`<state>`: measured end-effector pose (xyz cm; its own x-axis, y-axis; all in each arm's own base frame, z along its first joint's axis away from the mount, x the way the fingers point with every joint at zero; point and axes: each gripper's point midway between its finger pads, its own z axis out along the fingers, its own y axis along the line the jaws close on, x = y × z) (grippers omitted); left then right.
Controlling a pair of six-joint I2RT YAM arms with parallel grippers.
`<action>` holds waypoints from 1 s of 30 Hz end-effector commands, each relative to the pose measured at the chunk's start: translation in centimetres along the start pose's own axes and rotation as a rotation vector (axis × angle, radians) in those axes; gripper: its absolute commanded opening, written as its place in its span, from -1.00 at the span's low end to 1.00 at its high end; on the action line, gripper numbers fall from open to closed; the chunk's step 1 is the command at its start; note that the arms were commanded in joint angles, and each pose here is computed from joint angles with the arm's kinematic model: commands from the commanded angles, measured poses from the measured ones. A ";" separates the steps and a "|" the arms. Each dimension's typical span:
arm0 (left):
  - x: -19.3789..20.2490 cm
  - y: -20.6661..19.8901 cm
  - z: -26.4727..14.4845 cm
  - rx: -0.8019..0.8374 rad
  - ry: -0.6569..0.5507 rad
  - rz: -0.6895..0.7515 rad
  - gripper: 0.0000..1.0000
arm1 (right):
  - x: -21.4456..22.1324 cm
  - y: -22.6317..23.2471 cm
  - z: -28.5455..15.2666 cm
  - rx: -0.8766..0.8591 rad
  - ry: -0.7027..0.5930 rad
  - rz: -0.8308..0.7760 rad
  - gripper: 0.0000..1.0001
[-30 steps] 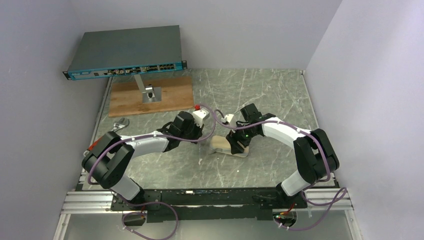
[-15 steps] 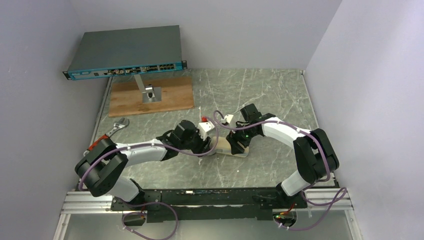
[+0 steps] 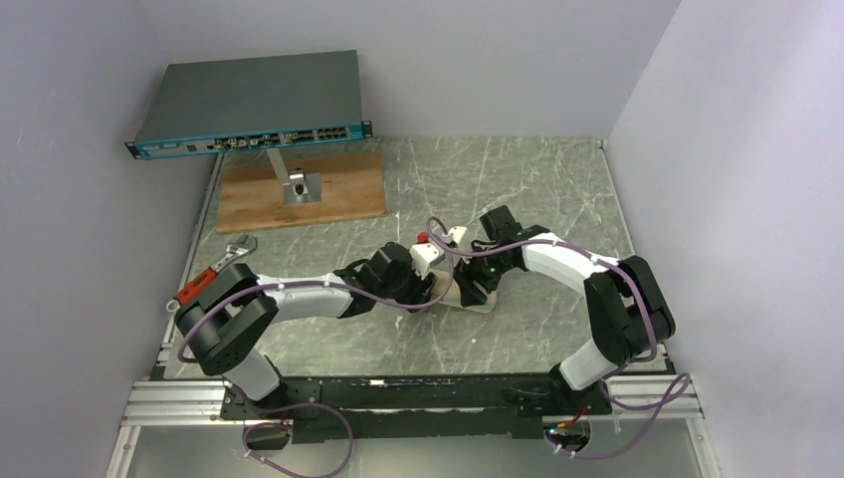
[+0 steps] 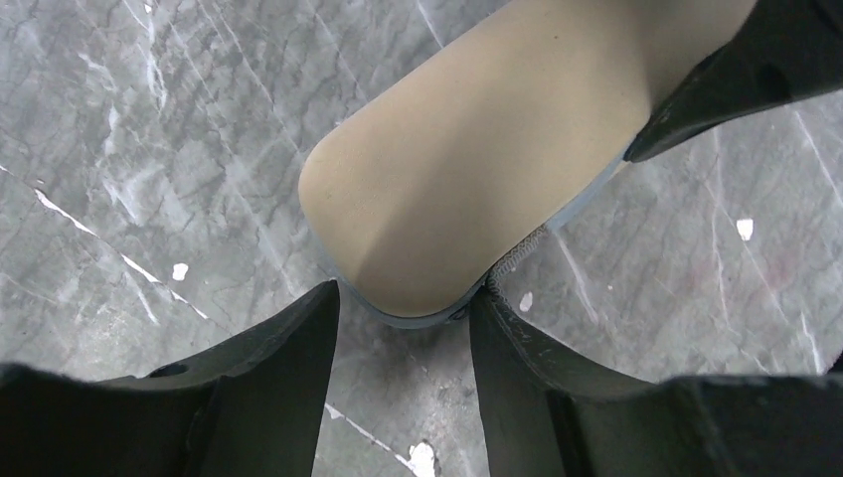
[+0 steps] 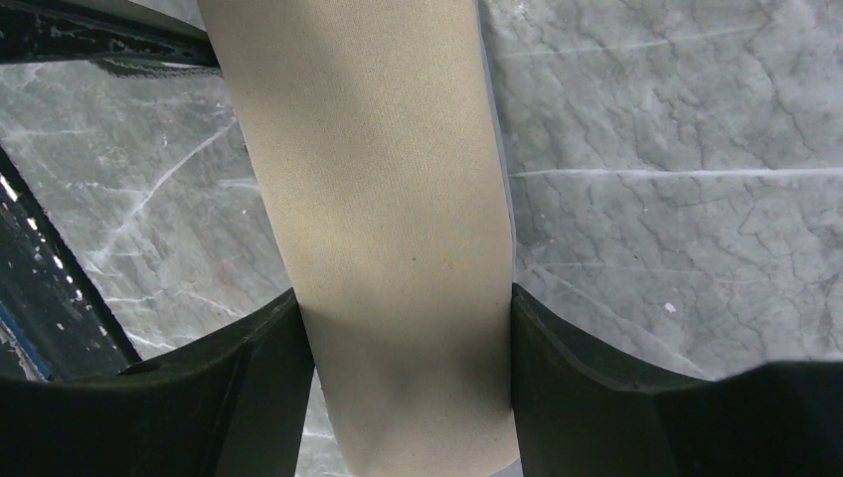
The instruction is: Open the umbrella
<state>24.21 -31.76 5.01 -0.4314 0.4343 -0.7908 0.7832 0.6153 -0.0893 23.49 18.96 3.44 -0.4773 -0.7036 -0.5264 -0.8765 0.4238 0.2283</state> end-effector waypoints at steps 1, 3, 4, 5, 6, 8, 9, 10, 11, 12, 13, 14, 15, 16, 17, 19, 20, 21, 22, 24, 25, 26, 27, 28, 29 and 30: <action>-2.6 0.5 1.2 -0.057 -0.051 -0.029 0.11 | 2.3 0.7 0.5 -0.031 0.074 0.057 -0.62; -2.7 1.0 1.5 -0.099 -0.049 -0.036 0.08 | 2.3 0.7 0.6 -0.038 0.075 0.061 -0.64; -2.6 1.0 1.6 -0.105 -0.045 -0.044 0.01 | 2.2 0.8 0.6 -0.042 0.076 0.059 -0.65; -2.5 1.2 1.7 -0.116 -0.042 -0.048 -0.10 | 2.3 0.9 0.6 -0.046 0.075 0.057 -0.65; -2.4 1.4 1.7 -0.125 -0.042 -0.044 -0.22 | 2.3 0.9 0.6 -0.046 0.076 0.051 -0.66; -2.4 1.6 1.4 -0.124 -0.052 -0.008 -0.40 | 2.8 1.0 0.5 -0.051 0.084 0.033 -0.68; -2.4 1.7 1.2 -0.116 -0.061 0.009 -0.47 | 3.2 1.1 0.5 -0.052 0.091 0.019 -0.70; -2.4 1.8 0.9 -0.099 -0.070 0.018 -0.55 | 3.6 1.2 0.5 -0.056 0.099 0.002 -0.73; -2.4 1.8 0.7 -0.080 -0.079 0.028 -0.62 | 4.0 1.4 0.5 -0.063 0.108 -0.015 -0.78; -2.1 1.7 0.5 -0.045 -0.082 0.038 -0.67 | 4.5 1.4 0.5 -0.068 0.117 -0.034 -0.82; -1.8 1.7 0.3 -0.023 -0.084 0.048 -0.70 | 4.9 1.4 0.6 -0.068 0.126 -0.052 -0.85; -1.8 2.1 0.1 -0.015 -0.095 0.079 -0.73 | 5.4 1.5 0.6 -0.072 0.134 -0.072 -0.87; -1.4 2.5 -0.1 -0.011 -0.097 0.098 -0.76 | 5.7 1.5 0.6 -0.078 0.140 -0.097 -0.89; -1.2 2.8 -0.2 -0.005 -0.099 0.104 -0.79 | 6.0 1.6 0.6 -0.080 0.143 -0.123 -0.91; -1.0 3.3 -0.4 0.000 -0.093 0.101 -0.82 | 6.3 1.6 0.5 -0.083 0.145 -0.151 -0.93; -0.8 4.1 -0.5 0.001 -0.090 0.105 -0.87 | 6.7 1.7 0.5 -0.091 0.151 -0.197 -0.97; -0.9 4.4 -0.6 0.000 -0.093 0.112 -0.90 | 6.8 1.6 0.4 -0.094 0.153 -0.218 -0.98; -0.9 4.6 -0.7 0.005 -0.096 0.123 -0.91 | 6.9 1.6 0.4 -0.097 0.156 -0.236 -0.99; -1.0 4.8 -0.7 0.010 -0.101 0.134 -0.91 | 7.0 1.6 0.3 -0.096 0.159 -0.253 -1.00; -1.2 4.9 -0.9 0.030 -0.107 0.157 -0.91 | 7.3 1.3 0.3 -0.085 0.169 -0.276 -1.00; -1.2 4.9 -1.0 0.038 -0.109 0.174 -0.90 | 7.5 1.2 0.3 -0.084 0.176 -0.285 -1.00; -1.3 4.8 -1.2 0.048 -0.111 0.187 -0.87 | 7.7 1.2 0.4 -0.082 0.183 -0.291 -1.00; -1.3 4.7 -1.3 0.054 -0.111 0.198 -0.85 | 7.8 1.1 0.4 -0.079 0.189 -0.293 -1.00; -1.2 4.7 -1.5 0.054 -0.110 0.208 -0.81 | 8.0 0.9 0.4 -0.074 0.196 -0.289 -1.00; -1.1 4.8 -1.7 0.050 -0.108 0.215 -0.80 | 8.1 0.9 0.4 -0.070 0.202 -0.287 -1.00; -1.0 5.0 -1.9 0.039 -0.107 0.216 -0.78 | 8.2 0.7 0.4 -0.067 0.205 -0.281 -1.00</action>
<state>24.60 -30.62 4.59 -0.2817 0.4717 -0.8356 0.9066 0.4161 -0.0707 23.65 18.66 2.86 -0.1974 -0.7646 -0.6135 -0.9773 0.2027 0.0619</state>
